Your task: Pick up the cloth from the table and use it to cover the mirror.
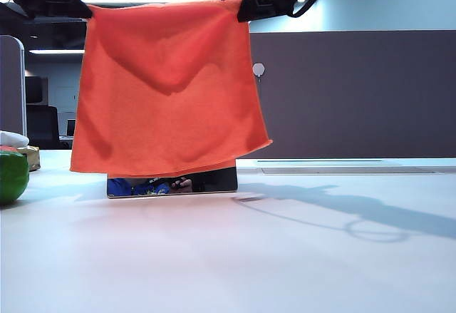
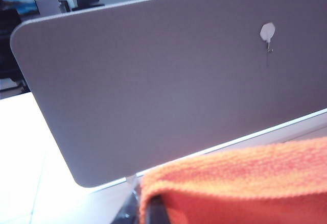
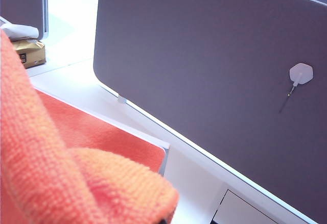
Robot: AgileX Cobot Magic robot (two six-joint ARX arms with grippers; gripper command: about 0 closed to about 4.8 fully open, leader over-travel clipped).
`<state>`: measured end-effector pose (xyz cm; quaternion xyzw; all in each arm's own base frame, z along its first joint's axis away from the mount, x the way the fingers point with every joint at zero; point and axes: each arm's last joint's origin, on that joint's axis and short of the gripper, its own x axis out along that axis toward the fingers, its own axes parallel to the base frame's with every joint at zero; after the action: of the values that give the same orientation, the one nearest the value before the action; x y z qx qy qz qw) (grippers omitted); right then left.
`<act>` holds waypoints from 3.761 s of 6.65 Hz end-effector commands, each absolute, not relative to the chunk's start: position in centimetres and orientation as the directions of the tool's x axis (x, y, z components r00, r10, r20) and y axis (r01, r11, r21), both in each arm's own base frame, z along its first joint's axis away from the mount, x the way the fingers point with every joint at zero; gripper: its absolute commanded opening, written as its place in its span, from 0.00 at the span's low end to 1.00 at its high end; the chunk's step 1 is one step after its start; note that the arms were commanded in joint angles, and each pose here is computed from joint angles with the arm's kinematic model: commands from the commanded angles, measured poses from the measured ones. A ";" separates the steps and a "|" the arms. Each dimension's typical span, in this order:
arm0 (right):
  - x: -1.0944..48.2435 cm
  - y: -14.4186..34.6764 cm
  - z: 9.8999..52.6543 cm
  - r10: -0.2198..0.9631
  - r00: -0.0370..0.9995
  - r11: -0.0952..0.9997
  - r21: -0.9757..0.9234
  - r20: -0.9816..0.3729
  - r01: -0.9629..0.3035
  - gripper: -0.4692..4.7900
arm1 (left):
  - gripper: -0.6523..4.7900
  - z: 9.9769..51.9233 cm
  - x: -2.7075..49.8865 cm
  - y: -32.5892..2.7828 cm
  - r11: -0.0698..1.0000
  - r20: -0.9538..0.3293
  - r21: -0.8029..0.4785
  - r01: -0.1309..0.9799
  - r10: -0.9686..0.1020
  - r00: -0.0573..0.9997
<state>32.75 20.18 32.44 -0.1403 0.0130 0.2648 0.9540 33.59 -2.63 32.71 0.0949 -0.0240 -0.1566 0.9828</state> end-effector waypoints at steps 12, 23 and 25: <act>39.5 21.2 29.2 0.330 0.944 0.911 -0.255 -0.021 -0.324 0.08 | 0.11 28.6 38.6 -2.8 0.921 -0.149 0.216 0.323 -0.296 0.943; 41.4 19.9 28.6 0.351 0.935 0.911 -0.246 0.044 -0.331 0.38 | 0.11 27.7 38.9 -2.8 0.921 -0.191 0.210 0.327 -0.290 0.938; 41.3 20.1 29.2 0.396 0.912 0.900 -0.245 0.107 -0.362 0.38 | 0.11 27.7 38.9 -2.8 0.921 -0.190 0.209 0.328 -0.291 0.938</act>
<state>41.40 20.01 28.47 -0.1170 -0.0545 0.1895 0.9734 38.82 -2.90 27.40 0.1169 0.0846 -0.1604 0.9765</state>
